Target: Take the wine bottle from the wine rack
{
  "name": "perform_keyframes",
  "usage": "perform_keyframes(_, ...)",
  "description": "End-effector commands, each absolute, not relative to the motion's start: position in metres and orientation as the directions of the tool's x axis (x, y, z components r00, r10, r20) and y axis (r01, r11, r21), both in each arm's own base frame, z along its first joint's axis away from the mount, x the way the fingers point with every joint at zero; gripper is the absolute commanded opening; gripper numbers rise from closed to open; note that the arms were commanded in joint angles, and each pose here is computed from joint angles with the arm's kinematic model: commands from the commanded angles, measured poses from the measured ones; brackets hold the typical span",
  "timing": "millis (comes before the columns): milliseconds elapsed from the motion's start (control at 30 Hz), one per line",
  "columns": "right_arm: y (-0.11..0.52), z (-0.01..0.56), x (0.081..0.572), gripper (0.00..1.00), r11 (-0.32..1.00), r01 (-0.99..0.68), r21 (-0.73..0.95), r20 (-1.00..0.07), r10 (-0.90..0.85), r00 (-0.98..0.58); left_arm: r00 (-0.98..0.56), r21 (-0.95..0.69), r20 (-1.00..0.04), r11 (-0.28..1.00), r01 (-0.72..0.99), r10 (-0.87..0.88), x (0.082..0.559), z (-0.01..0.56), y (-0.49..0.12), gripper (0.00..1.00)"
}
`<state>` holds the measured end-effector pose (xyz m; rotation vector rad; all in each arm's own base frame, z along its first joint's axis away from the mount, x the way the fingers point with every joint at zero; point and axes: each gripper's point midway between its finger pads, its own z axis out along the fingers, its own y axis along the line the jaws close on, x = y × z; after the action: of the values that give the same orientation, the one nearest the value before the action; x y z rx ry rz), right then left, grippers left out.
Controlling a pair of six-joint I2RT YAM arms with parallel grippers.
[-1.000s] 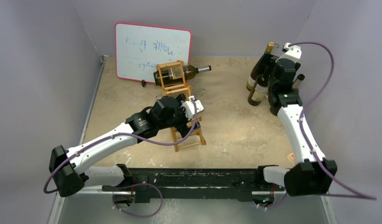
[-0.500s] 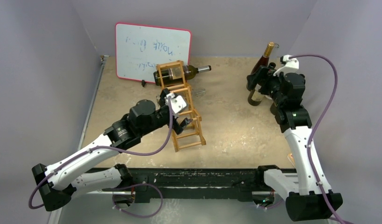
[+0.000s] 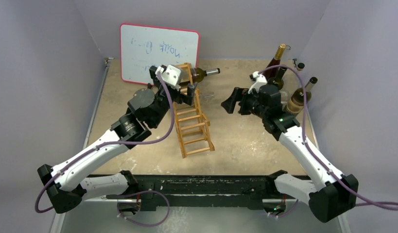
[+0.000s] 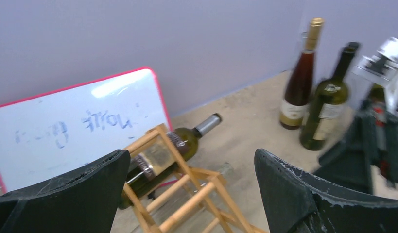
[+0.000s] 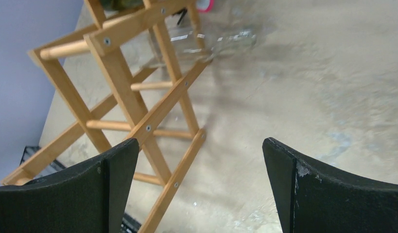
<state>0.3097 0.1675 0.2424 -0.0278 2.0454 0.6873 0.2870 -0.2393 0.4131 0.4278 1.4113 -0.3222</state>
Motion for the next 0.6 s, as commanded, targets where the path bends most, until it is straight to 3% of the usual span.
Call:
perform_keyframes(0,0.195,0.239,0.305,1.0,0.801,-0.312,0.512,-0.773,0.271,-0.574,0.158,0.033,-0.987,0.954,0.298,-0.015,0.325,0.417,-0.202,1.0)
perform_keyframes(267,0.235,0.21,0.294,1.0,0.765,-0.339,0.548,-0.725,0.233,-0.648,0.066,0.045,-0.997,0.981,0.191,0.033,0.358,0.359,-0.167,1.0)
perform_keyframes(567,0.294,0.19,0.263,1.0,0.738,-0.399,0.545,-0.691,0.126,-0.712,0.023,0.082,-0.997,0.969,0.232,0.079,0.361,0.337,-0.177,1.0)
